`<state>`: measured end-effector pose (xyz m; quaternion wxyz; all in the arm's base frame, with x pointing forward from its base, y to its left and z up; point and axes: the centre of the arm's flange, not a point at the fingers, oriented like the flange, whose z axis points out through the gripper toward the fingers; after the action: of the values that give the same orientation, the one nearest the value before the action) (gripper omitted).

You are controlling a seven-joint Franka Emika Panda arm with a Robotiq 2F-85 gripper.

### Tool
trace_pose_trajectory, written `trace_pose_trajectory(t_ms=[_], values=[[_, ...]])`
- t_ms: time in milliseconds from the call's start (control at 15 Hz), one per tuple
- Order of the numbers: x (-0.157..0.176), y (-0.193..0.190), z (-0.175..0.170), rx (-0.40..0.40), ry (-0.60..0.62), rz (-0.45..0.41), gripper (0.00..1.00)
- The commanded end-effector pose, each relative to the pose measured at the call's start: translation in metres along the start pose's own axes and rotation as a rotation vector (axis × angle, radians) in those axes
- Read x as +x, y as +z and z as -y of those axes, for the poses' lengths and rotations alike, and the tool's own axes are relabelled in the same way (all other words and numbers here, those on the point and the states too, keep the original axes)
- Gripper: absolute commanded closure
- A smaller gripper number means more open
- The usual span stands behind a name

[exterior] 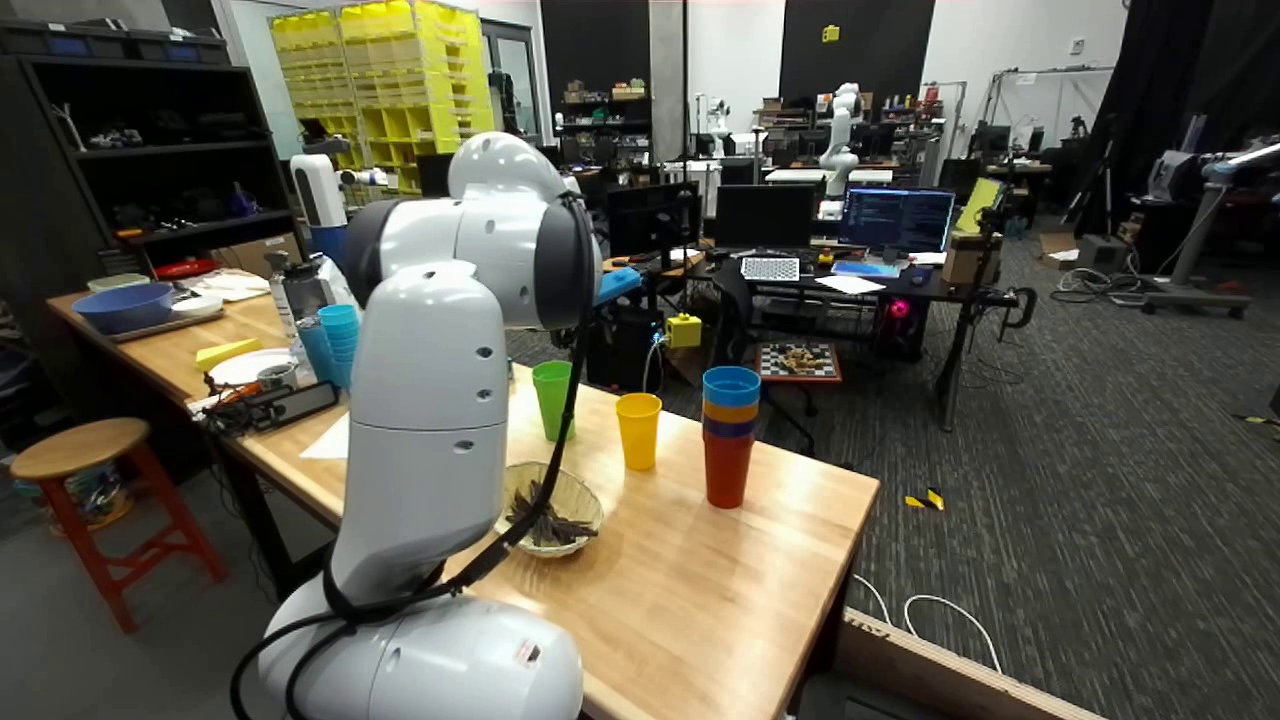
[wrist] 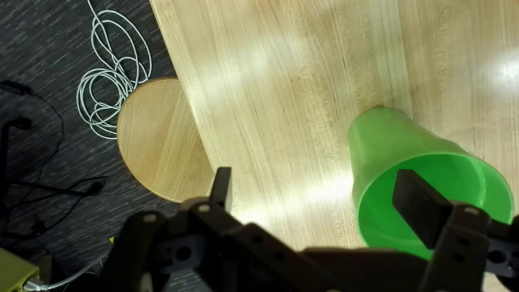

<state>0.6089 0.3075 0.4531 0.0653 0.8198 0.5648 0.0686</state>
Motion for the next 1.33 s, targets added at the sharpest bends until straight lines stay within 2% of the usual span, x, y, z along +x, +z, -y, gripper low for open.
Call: trace_pose_trajectory(t_ms=[0, 200, 667, 1200, 1267], values=[[0.014, -0.013, -0.002, 0.01, 0.003, -0.041, 0.0], [0.02, -0.017, -0.002, 0.041, 0.018, -0.073, 0.0], [0.021, 0.003, -0.002, 0.073, 0.036, -0.105, 0.0], [0.018, 0.034, 0.001, 0.116, 0.044, -0.07, 0.0], [0.018, 0.037, 0.001, 0.12, 0.043, -0.067, 0.25]])
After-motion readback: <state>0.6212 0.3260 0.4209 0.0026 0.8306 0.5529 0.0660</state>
